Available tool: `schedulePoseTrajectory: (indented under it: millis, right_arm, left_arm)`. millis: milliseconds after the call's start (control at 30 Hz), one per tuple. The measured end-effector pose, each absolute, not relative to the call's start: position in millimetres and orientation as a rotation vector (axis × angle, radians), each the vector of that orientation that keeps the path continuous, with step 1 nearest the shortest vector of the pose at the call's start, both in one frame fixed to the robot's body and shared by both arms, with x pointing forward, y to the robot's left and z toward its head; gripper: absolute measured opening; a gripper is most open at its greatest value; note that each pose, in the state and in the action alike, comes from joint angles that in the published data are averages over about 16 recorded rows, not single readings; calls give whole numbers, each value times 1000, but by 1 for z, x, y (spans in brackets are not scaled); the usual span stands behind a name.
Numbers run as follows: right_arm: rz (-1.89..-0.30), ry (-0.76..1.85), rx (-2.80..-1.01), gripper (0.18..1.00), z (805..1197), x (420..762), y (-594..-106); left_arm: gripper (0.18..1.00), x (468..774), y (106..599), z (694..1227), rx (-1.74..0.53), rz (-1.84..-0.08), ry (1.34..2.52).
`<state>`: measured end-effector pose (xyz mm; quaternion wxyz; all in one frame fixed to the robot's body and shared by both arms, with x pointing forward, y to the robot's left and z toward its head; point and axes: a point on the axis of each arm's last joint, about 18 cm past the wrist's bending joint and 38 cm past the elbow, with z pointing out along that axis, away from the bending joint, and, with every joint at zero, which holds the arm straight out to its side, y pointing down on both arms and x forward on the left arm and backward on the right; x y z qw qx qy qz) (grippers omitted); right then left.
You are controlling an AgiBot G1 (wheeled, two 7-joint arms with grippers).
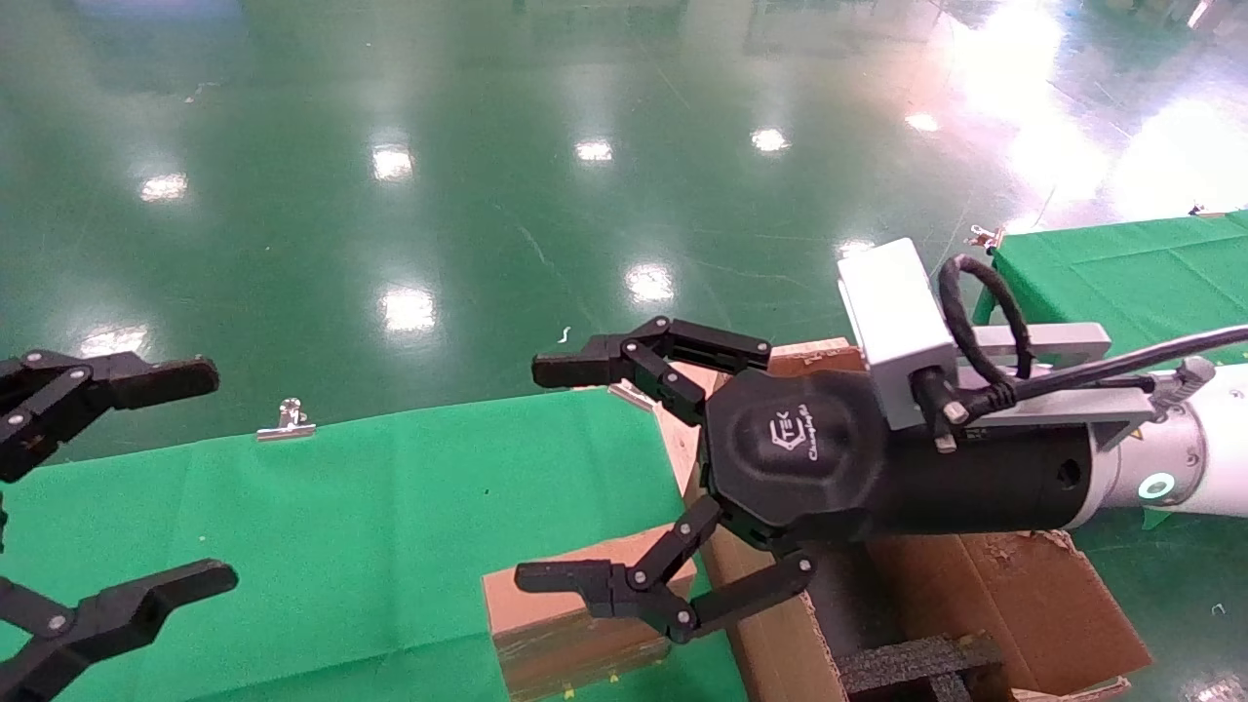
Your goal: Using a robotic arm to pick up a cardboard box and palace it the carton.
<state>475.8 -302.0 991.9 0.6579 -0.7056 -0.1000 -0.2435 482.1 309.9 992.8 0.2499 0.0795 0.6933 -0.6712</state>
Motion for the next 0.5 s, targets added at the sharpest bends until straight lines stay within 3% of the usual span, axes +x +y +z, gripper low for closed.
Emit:
schedulePoseTrajectory:
  millis: [500]
  right_arm:
    - [-551,-227,-1598,1001,992,476,-302]
  left_arm:
    - [1001,482,310,993,216,-1828,1888]
